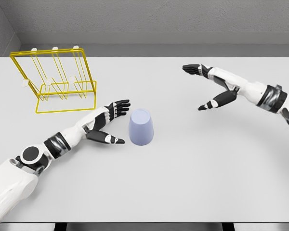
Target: Place the cup on the cup holder with both arms
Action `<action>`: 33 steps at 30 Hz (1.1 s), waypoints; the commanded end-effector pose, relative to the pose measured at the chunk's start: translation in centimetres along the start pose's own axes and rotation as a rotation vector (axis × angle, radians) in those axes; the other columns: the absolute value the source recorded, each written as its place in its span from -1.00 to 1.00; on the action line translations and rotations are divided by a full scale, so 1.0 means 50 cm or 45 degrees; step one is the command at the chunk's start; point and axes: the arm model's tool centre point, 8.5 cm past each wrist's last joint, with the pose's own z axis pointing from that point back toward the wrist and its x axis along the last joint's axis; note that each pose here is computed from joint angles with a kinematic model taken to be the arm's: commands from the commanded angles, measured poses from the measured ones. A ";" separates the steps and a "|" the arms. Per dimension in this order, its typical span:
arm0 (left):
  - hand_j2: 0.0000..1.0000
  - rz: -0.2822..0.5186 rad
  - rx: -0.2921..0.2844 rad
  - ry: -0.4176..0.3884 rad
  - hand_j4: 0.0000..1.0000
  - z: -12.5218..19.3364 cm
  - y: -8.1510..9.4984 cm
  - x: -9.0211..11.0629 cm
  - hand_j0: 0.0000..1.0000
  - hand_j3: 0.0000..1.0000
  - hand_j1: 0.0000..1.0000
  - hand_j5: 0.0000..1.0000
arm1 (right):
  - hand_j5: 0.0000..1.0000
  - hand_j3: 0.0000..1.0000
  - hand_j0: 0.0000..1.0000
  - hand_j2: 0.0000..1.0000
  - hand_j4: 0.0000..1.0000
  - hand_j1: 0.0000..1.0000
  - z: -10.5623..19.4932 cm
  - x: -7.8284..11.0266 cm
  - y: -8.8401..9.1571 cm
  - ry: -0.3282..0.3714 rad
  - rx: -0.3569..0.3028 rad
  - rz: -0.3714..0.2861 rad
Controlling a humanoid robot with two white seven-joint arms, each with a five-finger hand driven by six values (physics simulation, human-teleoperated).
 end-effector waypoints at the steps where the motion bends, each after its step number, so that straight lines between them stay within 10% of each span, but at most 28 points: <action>1: 1.00 0.005 -0.004 -0.014 1.00 -0.006 -0.005 0.001 1.00 1.00 1.00 1.00 | 1.00 1.00 1.00 1.00 1.00 1.00 0.038 -0.010 -0.003 0.064 0.027 0.013; 7: 1.00 0.003 -0.021 -0.040 1.00 -0.019 -0.026 -0.003 1.00 1.00 1.00 1.00 | 1.00 1.00 1.00 1.00 1.00 1.00 0.089 -0.006 -0.038 0.151 0.042 0.083; 10: 1.00 0.011 -0.015 -0.040 1.00 -0.024 -0.026 -0.006 1.00 1.00 1.00 1.00 | 1.00 1.00 1.00 1.00 1.00 1.00 0.091 -0.012 -0.056 0.363 0.237 0.449; 12: 1.00 0.014 -0.008 -0.031 1.00 -0.024 -0.023 -0.012 1.00 1.00 1.00 1.00 | 1.00 1.00 1.00 1.00 1.00 1.00 0.123 -0.014 -0.097 0.436 0.055 0.631; 14: 1.00 0.015 0.000 -0.026 1.00 -0.026 -0.021 -0.015 1.00 1.00 1.00 1.00 | 1.00 1.00 1.00 1.00 1.00 1.00 0.147 -0.027 -0.107 0.512 0.066 0.725; 33: 1.00 0.023 0.002 -0.031 1.00 -0.041 -0.029 -0.020 1.00 1.00 1.00 1.00 | 1.00 1.00 1.00 1.00 1.00 1.00 0.145 0.005 -0.158 0.504 -0.005 0.786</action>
